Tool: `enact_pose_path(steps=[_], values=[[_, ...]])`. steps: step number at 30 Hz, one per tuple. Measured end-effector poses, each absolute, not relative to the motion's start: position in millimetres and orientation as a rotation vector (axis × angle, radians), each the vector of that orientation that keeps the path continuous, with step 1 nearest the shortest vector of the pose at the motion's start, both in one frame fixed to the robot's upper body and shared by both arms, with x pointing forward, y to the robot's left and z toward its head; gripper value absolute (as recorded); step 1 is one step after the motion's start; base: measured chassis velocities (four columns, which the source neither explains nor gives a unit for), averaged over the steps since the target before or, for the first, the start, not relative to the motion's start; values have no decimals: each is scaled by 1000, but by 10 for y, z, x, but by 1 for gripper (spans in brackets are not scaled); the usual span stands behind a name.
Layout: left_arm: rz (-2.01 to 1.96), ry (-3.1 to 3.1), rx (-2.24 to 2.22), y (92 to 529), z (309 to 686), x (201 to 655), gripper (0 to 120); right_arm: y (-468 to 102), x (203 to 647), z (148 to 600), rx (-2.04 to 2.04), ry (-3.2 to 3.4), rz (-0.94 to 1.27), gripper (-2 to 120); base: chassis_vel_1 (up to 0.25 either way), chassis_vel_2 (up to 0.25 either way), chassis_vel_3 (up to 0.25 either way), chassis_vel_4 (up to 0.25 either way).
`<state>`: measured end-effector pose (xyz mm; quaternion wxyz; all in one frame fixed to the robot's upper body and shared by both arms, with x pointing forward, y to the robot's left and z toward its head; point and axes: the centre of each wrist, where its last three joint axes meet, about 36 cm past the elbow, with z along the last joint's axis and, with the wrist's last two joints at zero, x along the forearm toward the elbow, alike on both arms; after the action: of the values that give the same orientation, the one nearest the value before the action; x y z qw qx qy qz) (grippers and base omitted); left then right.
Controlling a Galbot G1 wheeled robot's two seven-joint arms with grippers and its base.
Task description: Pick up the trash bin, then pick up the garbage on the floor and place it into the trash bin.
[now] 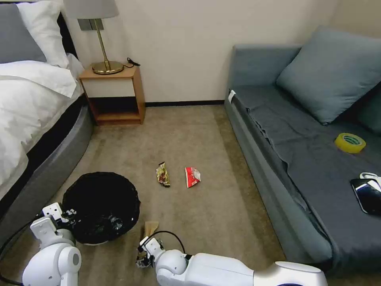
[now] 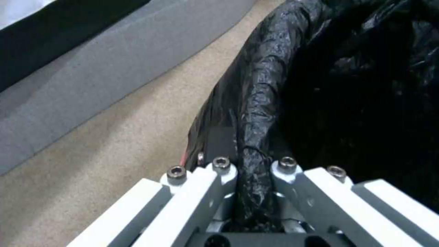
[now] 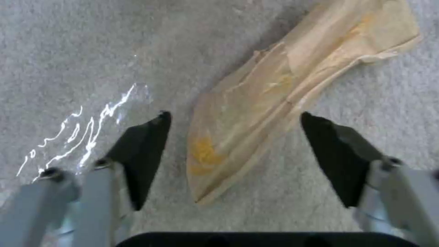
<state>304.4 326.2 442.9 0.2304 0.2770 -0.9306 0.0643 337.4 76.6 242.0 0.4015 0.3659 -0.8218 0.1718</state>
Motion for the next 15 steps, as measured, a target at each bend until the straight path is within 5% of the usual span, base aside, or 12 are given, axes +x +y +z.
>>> enact_pose_path(steps=[15], values=[[167, -2556, 776, 3270, 4408, 3032, 3, 694, 3408, 2267, 933, -2112, 455, 19, 0, 0, 0, 0]])
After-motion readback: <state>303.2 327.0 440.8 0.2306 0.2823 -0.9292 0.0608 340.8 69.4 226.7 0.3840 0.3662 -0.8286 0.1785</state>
